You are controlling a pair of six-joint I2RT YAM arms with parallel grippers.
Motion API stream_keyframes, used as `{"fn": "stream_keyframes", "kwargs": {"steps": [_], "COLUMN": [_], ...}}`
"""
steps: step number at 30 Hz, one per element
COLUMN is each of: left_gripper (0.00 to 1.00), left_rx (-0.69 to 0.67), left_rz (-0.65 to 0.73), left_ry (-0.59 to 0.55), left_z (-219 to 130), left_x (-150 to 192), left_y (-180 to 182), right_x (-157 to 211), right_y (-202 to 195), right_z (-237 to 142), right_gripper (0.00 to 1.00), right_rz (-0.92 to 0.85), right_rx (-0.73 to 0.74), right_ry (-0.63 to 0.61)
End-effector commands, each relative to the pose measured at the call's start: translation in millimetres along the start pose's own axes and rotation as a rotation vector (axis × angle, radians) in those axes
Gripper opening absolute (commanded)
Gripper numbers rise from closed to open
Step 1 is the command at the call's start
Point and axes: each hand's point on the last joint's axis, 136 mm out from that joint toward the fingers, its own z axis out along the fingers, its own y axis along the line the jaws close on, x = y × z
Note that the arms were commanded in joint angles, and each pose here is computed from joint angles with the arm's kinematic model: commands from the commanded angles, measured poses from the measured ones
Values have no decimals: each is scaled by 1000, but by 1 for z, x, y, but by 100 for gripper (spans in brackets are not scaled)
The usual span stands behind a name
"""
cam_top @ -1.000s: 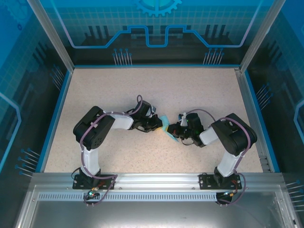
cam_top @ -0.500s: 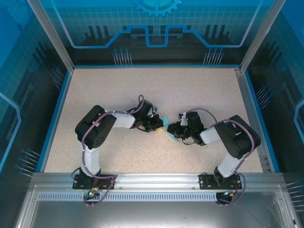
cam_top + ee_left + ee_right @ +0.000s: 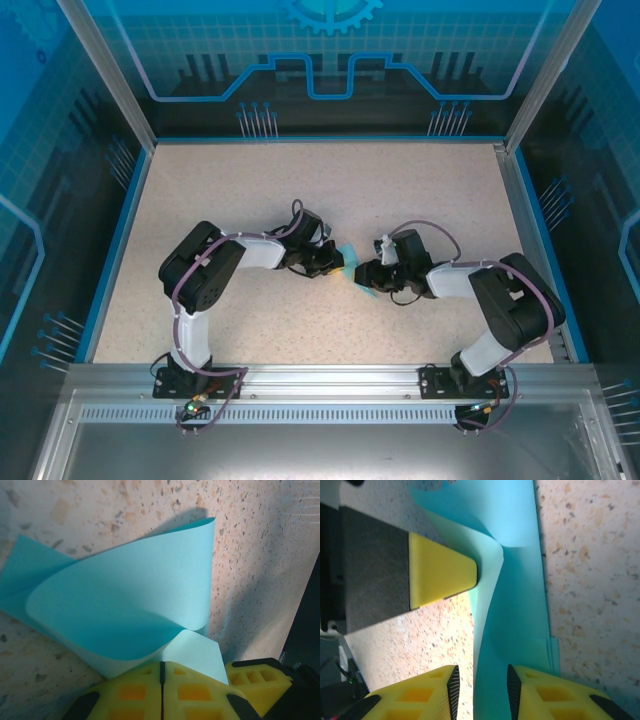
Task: Fold a paper plane with a square sheet of paper (pick it up from the middle)
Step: Fold the wing for the fifth time at the center of the table.
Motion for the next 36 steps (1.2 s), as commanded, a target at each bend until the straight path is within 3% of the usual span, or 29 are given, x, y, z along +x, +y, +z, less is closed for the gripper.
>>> {"fn": "stream_keyframes", "kwargs": {"steps": [1,10,17,29,36], "left_gripper": [6,6,7,9,16], "left_rx": [-87,-84,-82,-31,25], "left_rz": [-22,-19,-17,58,96], "left_ry": [24,33,40,10,-33], "left_z": [8,6,6,-12,-26], "left_x": [5,4,5,-8,-10], "left_y": [24,19,17,-21,-39], "right_x": [4,7,5,10,3], "right_y": [3,11,5,-7,-10], "right_z": [-6,0,3,4,0], "right_gripper": [33,33,28,7,3], "right_rz": [-129,-319,-349,-251,-129], "right_rx": [2,14,65,39,-16], "right_ry": [37,31,33,6,-38]}}
